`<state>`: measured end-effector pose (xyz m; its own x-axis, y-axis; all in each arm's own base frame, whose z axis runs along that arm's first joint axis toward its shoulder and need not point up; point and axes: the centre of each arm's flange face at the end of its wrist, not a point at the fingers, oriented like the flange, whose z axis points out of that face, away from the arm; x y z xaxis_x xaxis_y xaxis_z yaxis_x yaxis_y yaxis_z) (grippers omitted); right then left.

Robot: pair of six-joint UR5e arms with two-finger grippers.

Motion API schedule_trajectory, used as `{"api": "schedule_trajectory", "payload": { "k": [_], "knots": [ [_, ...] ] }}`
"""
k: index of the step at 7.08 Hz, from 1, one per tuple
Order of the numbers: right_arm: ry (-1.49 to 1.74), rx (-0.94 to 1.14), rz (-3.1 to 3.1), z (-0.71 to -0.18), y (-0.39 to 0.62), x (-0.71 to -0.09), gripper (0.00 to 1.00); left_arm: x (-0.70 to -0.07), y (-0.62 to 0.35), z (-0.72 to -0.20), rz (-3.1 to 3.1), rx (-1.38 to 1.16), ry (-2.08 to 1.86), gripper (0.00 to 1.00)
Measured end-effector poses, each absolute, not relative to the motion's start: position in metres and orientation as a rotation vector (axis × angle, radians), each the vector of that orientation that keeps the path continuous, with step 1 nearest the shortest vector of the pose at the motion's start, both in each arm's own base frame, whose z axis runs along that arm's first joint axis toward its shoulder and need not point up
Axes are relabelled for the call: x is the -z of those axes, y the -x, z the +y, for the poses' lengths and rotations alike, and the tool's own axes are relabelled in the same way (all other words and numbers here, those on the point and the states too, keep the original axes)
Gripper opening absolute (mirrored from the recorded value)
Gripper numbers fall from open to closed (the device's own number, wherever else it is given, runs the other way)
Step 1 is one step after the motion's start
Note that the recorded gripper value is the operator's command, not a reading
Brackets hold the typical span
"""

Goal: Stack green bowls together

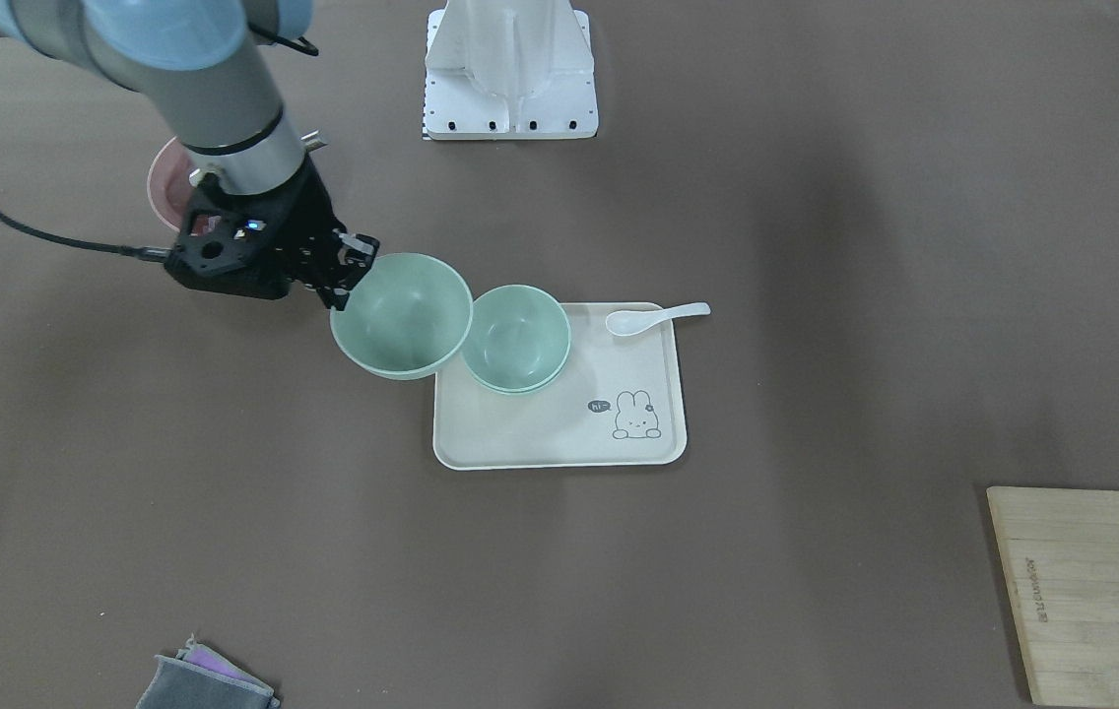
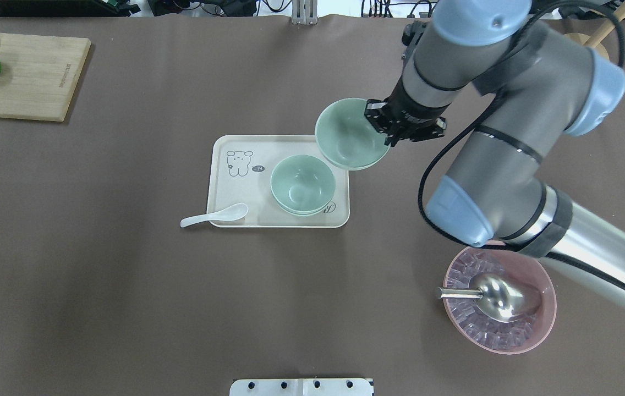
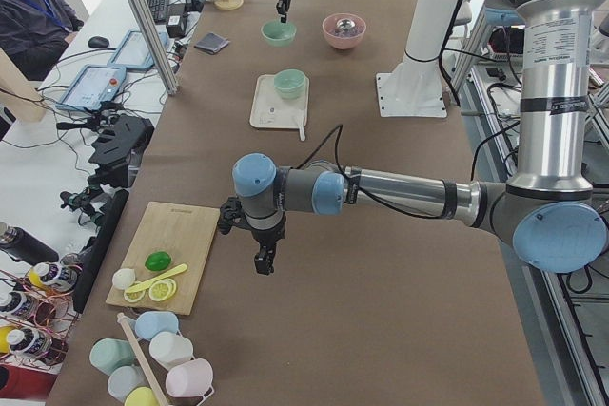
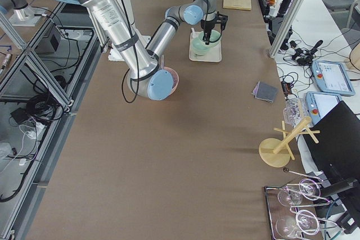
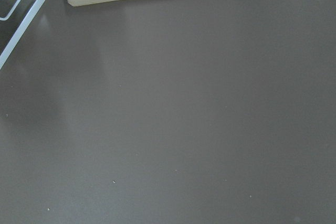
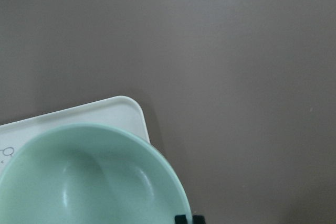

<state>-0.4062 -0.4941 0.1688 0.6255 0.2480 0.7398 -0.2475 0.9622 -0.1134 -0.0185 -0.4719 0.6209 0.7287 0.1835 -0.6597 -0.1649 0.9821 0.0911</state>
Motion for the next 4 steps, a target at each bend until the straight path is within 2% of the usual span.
{"api": "schedule_trajectory", "payload": {
  "k": [4],
  "knots": [
    [0.01,-0.242,-0.844,-0.468,0.49,-0.139,0.0,-0.638,0.02,-0.457,0.729,-0.179,0.008,0.98]
  ]
}}
